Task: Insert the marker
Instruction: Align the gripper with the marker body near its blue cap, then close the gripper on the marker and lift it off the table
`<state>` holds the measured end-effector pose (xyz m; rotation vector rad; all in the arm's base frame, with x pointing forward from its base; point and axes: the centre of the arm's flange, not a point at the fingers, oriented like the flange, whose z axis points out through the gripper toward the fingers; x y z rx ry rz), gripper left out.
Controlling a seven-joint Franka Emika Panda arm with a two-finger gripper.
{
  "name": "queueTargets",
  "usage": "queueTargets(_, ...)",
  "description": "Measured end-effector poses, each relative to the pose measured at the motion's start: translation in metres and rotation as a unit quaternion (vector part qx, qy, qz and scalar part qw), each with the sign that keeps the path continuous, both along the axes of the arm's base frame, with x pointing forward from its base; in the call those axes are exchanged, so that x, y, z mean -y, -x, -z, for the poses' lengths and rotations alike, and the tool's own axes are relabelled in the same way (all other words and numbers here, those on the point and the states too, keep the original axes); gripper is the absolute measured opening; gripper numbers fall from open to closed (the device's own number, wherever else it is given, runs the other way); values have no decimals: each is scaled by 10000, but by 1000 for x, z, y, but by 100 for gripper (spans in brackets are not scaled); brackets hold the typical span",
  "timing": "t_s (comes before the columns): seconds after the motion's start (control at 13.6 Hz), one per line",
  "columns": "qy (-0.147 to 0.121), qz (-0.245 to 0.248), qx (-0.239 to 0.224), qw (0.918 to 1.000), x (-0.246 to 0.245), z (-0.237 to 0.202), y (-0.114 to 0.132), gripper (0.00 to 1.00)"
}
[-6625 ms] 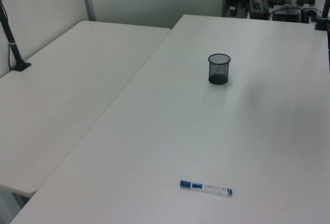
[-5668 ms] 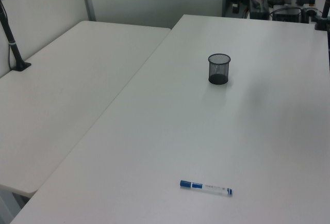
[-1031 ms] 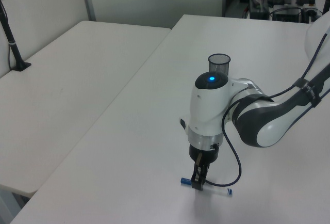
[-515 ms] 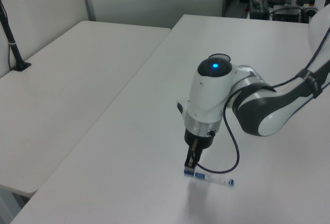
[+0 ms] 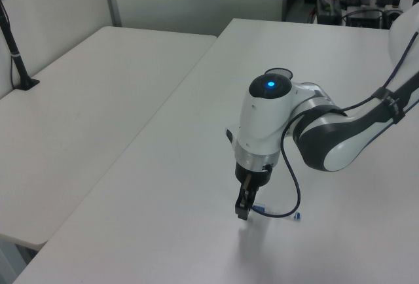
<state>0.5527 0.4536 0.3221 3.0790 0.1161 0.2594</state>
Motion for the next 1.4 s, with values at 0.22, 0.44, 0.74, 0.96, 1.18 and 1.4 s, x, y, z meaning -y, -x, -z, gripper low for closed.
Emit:
queueTargets(0.22,34,202,-35,9998,24,5,-17,42)
queueTargets(0.44,113,322,-114,9994,41,18,-26,41)
queueTargets(0.74,137,329,-130,9993,56,19,-35,41)
queueTargets(0.96,137,329,-130,9993,56,19,-35,41)
queueTargets(1.18,169,354,-182,9991,57,15,-34,43)
queueTargets(1.4,-15,660,-392,9971,64,-22,-30,52)
